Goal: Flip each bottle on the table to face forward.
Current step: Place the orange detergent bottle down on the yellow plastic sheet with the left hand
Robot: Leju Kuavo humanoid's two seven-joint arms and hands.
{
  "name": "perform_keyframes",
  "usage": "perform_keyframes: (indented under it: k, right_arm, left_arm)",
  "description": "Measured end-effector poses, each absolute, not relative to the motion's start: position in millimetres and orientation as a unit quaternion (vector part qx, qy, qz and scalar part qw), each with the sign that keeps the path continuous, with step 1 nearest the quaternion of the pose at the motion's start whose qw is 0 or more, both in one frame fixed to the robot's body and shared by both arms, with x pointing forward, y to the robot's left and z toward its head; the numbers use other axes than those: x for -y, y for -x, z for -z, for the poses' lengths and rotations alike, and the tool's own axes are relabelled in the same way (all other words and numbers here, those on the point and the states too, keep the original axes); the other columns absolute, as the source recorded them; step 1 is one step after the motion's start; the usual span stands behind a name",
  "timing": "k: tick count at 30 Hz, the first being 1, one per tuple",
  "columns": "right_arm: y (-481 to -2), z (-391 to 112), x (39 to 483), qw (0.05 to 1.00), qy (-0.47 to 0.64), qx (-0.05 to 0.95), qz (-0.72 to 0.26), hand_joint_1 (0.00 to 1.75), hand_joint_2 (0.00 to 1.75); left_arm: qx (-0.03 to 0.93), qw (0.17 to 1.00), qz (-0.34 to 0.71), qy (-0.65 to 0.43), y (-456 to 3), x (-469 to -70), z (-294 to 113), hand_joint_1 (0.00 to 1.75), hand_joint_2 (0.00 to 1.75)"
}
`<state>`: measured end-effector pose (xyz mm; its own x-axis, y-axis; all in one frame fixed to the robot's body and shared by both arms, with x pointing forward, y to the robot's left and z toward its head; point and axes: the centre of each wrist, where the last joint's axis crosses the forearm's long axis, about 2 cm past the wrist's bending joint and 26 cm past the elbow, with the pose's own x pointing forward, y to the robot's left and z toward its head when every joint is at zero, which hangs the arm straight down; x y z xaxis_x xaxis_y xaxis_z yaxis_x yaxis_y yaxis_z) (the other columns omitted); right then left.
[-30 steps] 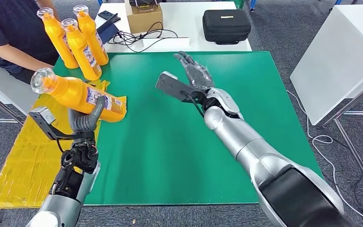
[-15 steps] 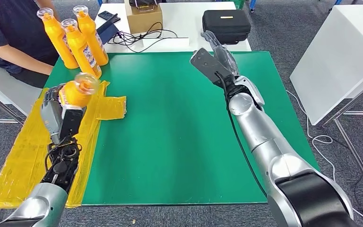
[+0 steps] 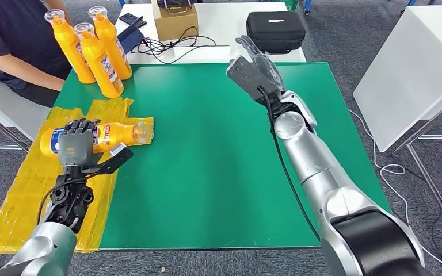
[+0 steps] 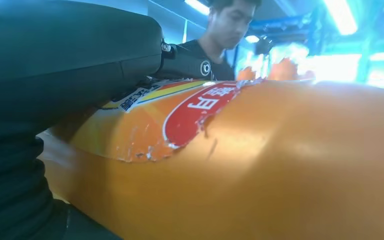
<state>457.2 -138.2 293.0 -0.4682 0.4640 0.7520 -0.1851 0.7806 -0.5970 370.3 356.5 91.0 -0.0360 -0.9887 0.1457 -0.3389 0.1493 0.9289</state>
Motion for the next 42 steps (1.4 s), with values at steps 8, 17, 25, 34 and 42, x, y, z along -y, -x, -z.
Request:
perform_keyframes:
  k: [8,17,25,34,42]
  right_arm:
    - [-457,-299,132,0.5,0.069,0.8,-0.324,0.0,0.0]
    - [-455,-291,130,0.497,0.059,0.799,-0.332,0.0,0.0]
    - [-454,-284,129,0.497,0.052,0.798,-0.338,0.0,0.0]
    - [-454,-278,127,0.501,0.05,0.792,-0.345,0.0,0.0]
    - [-454,-272,127,0.506,0.048,0.788,-0.348,0.0,0.0]
  left_arm:
    - [0.524,0.503,0.424,-0.54,-354,-347,-57,1.75,1.75]
    - [0.509,0.49,0.49,-0.511,-352,-343,-47,0.68,1.75]
    - [0.496,0.504,0.501,-0.499,-353,-346,-47,0.0,0.0]
    - [0.502,0.501,0.495,-0.502,-352,-355,-47,0.0,0.0]
    - [0.516,0.49,0.504,-0.489,-347,-355,-42,0.0,0.0]
